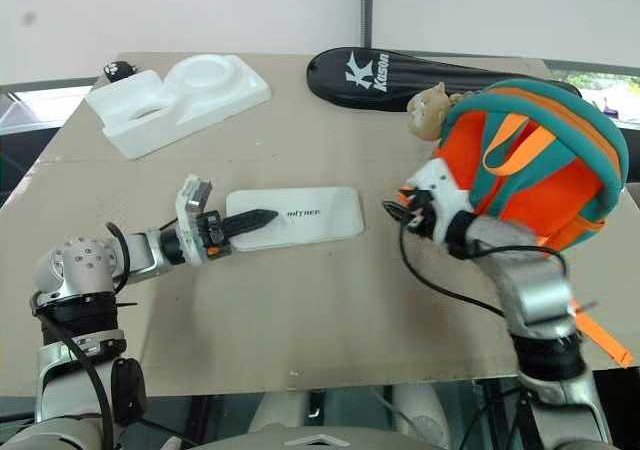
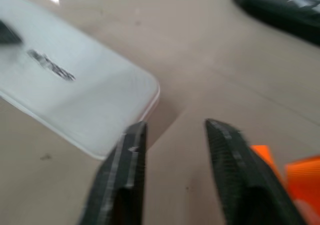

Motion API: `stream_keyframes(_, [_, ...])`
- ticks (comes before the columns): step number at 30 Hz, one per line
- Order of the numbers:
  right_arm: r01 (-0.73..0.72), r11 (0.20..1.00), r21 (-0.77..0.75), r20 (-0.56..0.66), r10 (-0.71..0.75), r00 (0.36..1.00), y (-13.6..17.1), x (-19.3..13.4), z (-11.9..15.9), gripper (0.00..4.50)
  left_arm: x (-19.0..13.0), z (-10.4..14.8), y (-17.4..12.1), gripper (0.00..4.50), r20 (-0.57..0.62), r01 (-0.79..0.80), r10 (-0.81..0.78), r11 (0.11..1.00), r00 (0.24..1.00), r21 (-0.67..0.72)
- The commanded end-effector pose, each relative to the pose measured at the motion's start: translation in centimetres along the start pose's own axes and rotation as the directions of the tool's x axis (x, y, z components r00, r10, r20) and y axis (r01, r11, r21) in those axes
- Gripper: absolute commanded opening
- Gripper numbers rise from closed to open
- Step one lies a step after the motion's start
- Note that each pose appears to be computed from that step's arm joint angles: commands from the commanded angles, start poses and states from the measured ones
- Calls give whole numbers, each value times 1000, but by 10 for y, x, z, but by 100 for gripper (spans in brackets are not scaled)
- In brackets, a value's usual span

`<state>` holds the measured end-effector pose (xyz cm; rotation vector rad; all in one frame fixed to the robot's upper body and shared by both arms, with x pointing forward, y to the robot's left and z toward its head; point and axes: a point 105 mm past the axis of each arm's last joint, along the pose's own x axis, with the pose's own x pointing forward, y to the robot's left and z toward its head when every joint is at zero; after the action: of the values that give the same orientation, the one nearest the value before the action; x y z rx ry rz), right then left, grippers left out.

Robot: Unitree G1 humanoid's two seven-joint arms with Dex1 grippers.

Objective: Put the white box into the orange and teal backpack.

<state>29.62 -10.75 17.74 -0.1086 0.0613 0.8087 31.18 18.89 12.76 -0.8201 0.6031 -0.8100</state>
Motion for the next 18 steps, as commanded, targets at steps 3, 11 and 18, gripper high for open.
stream_keyframes(3, [14,1000,27,67,-15,998,22,-49,29,450,-4,19,-19,99,73,59,-64,996,995,63])
stream_keyframes(11, [337,937,88,13,-340,940,1,-111,20,450,1,27,-26,98,147,84,-105,987,984,140])
stream_keyframes(18, [623,778,76,-65,-620,782,-49,-129,9,450,20,30,-35,98,170,97,-127,979,977,179])
